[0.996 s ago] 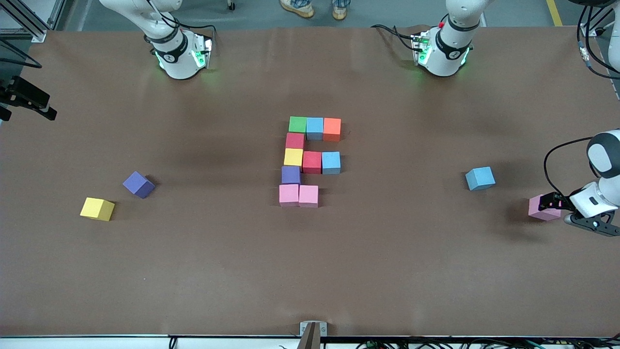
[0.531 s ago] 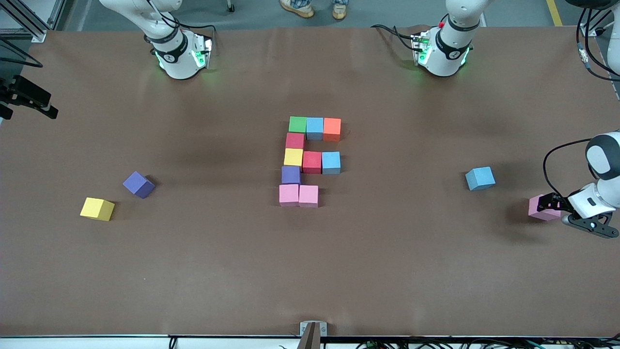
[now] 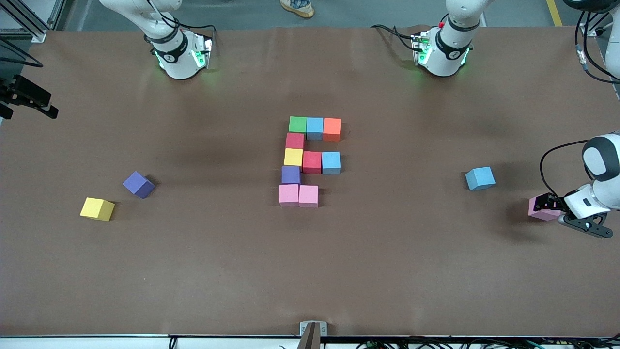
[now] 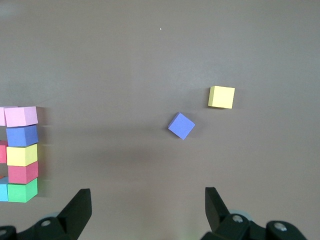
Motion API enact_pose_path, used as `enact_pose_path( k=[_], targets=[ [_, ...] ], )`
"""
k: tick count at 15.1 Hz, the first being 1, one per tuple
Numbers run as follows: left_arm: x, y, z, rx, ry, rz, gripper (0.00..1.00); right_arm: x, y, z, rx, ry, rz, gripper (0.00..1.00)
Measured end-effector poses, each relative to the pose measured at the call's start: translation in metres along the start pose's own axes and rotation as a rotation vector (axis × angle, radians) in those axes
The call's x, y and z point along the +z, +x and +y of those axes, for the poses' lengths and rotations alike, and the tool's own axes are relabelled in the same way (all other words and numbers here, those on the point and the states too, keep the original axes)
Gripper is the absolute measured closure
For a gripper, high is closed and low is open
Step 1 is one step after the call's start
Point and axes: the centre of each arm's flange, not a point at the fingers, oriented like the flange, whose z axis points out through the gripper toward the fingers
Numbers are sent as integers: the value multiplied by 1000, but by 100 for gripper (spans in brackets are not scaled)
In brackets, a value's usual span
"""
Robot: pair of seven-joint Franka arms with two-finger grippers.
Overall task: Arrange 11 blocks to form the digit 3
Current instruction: 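Grasp the last spare pink cube with the left gripper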
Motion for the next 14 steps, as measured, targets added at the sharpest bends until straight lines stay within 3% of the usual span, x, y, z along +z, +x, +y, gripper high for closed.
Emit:
enact_pose_path(
  k=[2, 5, 10, 14],
  targets=[
    [2, -1, 0, 6, -3, -5, 13, 0, 0, 0, 0, 0, 0, 0],
    [8, -2, 2, 14, -11, -11, 37, 0, 0, 0, 0, 0, 0, 0],
    [5, -2, 2, 20, -9, -13, 47, 0, 0, 0, 0, 0, 0, 0],
    [-2, 11, 13, 29, -21, -2, 47, 0, 0, 0, 0, 0, 0, 0]
  ],
)
